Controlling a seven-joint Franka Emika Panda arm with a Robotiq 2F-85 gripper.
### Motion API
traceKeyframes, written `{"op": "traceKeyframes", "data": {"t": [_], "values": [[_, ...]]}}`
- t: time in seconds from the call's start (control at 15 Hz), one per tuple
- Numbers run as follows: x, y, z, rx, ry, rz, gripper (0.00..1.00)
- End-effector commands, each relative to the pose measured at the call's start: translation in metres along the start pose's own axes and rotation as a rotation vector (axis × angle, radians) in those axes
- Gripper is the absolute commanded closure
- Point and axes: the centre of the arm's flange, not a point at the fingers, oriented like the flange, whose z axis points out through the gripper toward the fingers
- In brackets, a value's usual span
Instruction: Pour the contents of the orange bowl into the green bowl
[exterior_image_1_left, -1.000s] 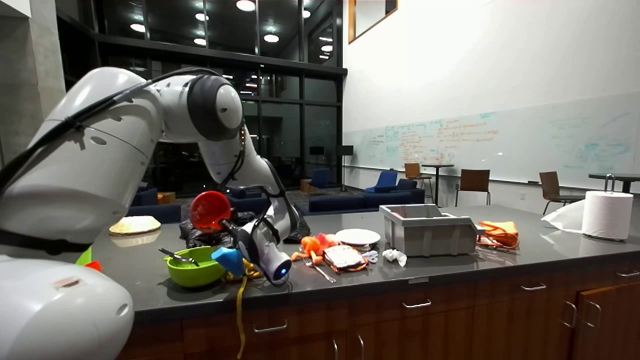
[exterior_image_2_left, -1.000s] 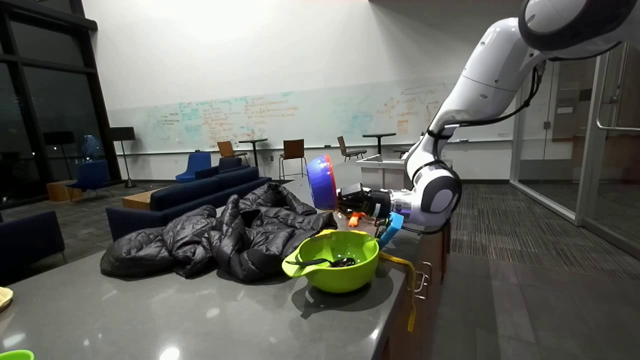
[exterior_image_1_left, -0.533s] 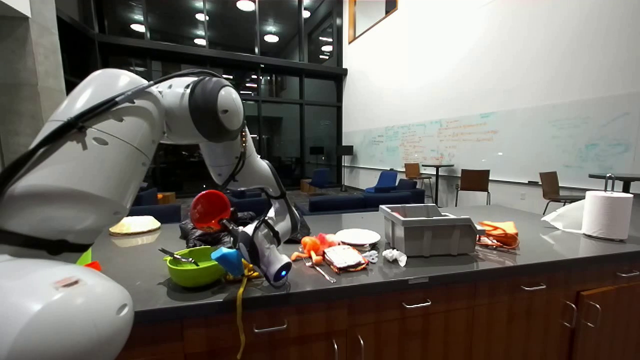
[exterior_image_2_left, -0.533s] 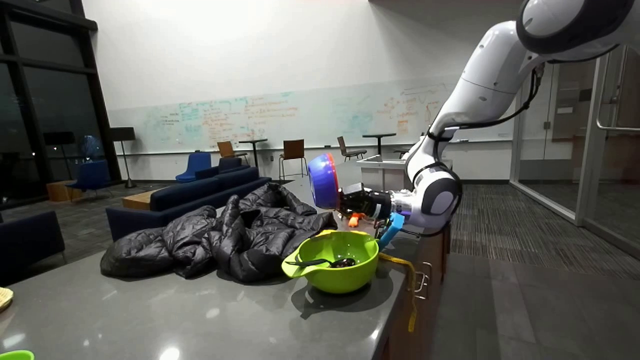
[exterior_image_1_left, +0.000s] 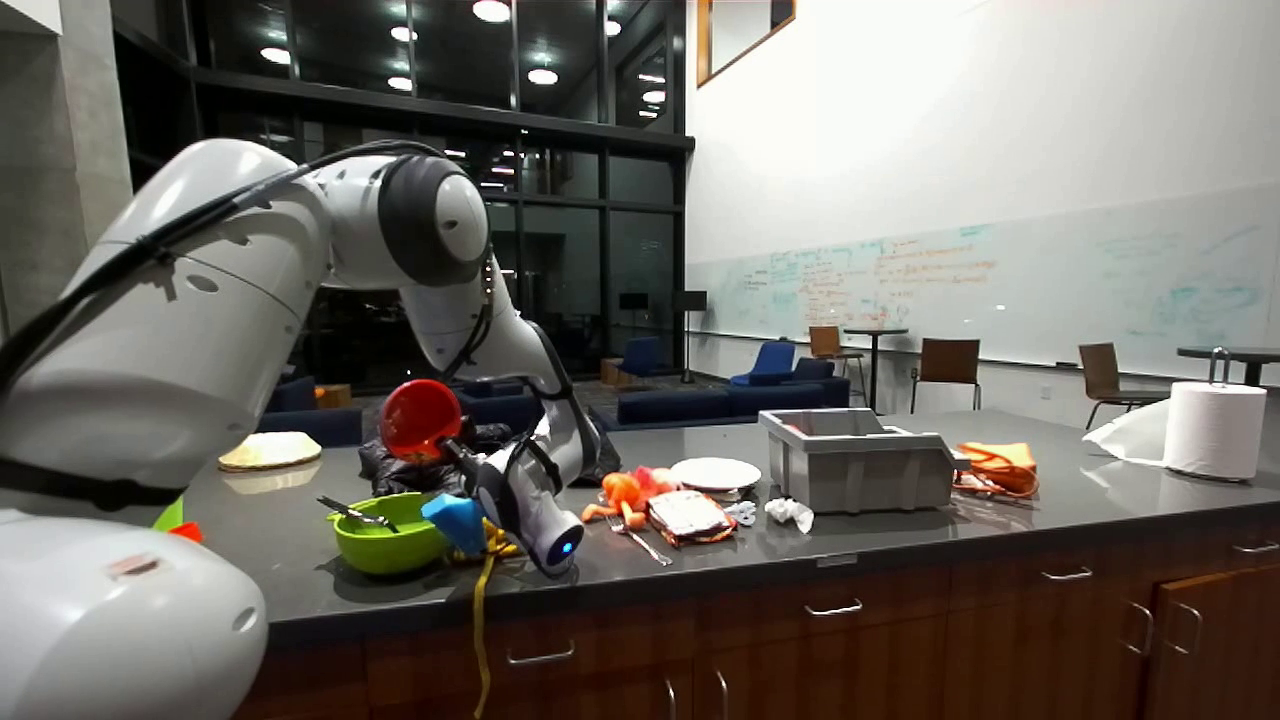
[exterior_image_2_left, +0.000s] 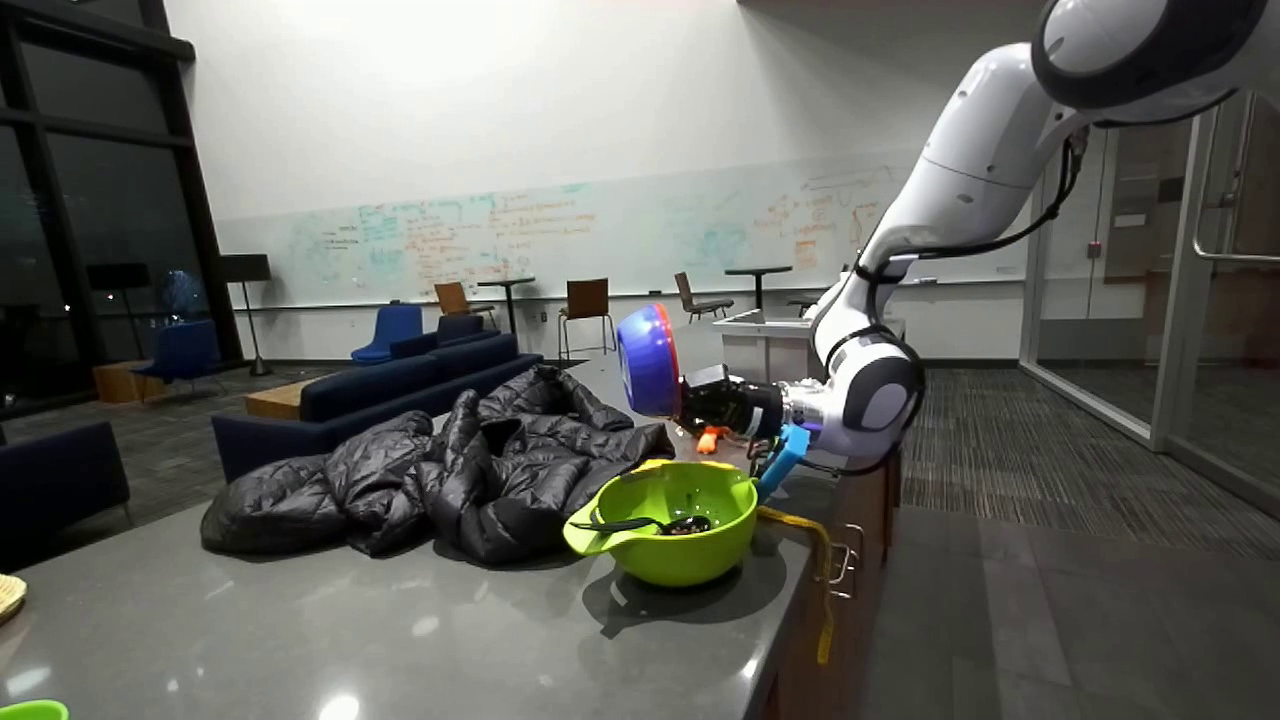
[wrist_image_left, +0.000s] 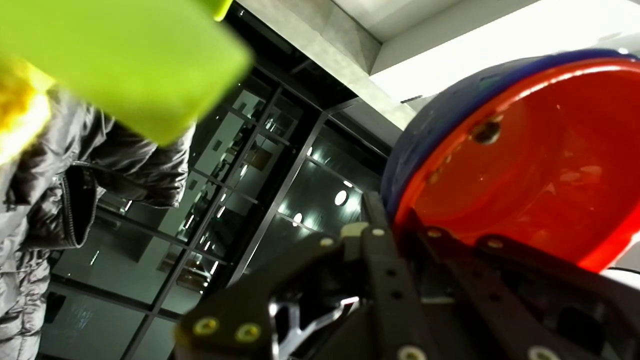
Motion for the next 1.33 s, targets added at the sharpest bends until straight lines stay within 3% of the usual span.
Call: {"op": "traceKeyframes", "data": {"t": [0.0, 1.27], "values": [[0.0042, 0.0014, -0.0019, 0.032, -0.012, 0.029, 0.98], [0.0034, 0.0043, 0.0012, 0.017, -0.049, 0.033, 0.98]]}}
